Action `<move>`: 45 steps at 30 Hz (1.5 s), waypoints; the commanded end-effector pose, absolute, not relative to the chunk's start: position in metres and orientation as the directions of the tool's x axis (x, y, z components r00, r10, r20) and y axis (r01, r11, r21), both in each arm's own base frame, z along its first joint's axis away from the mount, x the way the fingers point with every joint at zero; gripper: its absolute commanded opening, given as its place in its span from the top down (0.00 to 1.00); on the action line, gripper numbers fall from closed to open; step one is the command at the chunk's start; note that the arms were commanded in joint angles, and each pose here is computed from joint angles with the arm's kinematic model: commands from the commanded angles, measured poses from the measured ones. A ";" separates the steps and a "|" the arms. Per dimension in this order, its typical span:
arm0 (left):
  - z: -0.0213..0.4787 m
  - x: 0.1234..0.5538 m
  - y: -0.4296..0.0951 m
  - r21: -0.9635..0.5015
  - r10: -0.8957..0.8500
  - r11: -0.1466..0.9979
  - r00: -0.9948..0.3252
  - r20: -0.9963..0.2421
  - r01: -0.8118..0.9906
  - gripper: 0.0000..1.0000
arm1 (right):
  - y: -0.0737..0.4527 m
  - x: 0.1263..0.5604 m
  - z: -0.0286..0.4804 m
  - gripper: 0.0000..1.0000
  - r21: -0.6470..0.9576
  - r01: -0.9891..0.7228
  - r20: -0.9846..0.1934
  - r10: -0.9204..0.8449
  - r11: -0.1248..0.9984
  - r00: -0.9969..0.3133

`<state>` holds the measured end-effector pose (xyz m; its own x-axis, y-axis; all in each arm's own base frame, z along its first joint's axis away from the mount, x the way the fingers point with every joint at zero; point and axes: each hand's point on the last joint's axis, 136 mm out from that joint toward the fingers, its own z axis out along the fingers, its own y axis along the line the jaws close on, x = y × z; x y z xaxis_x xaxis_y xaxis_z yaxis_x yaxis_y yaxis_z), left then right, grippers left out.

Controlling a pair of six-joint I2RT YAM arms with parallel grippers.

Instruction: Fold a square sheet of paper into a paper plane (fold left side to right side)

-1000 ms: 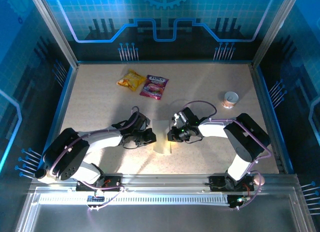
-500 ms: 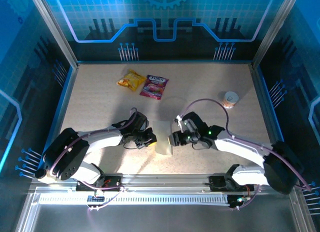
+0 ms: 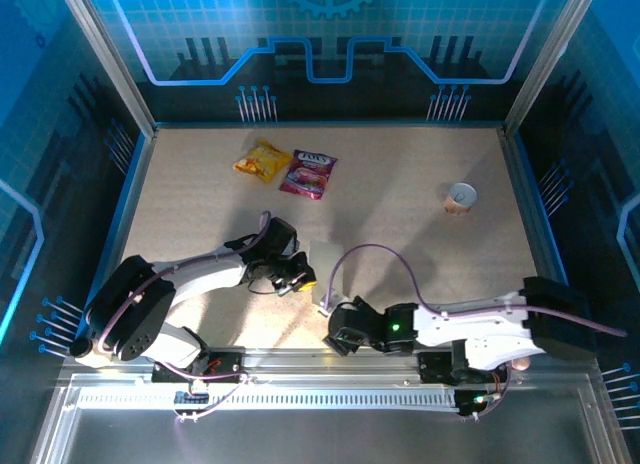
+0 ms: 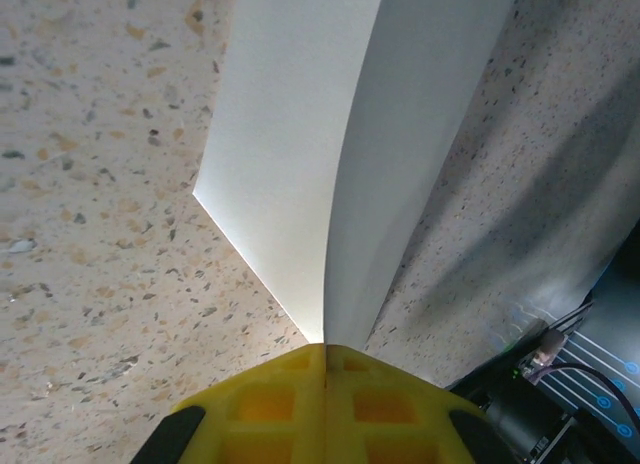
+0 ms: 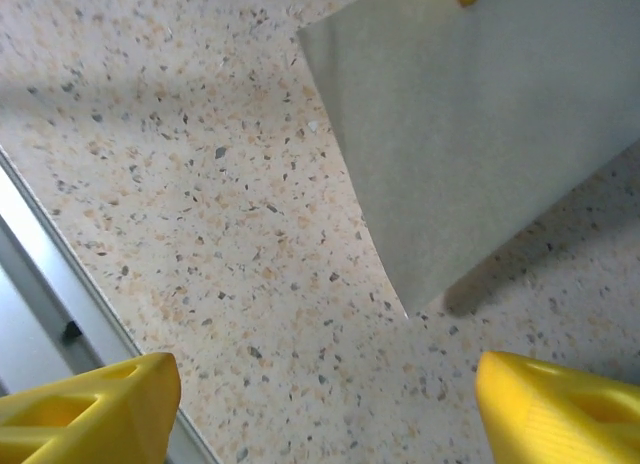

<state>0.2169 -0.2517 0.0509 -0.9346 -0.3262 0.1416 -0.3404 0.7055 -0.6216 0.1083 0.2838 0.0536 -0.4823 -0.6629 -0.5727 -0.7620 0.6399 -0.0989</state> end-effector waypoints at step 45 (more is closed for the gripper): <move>0.111 0.240 -0.221 -0.617 -0.217 0.773 -0.976 -0.036 -0.149 0.70 | 0.330 0.138 0.062 1.00 0.299 -0.741 -0.591 -0.493 0.601 -0.639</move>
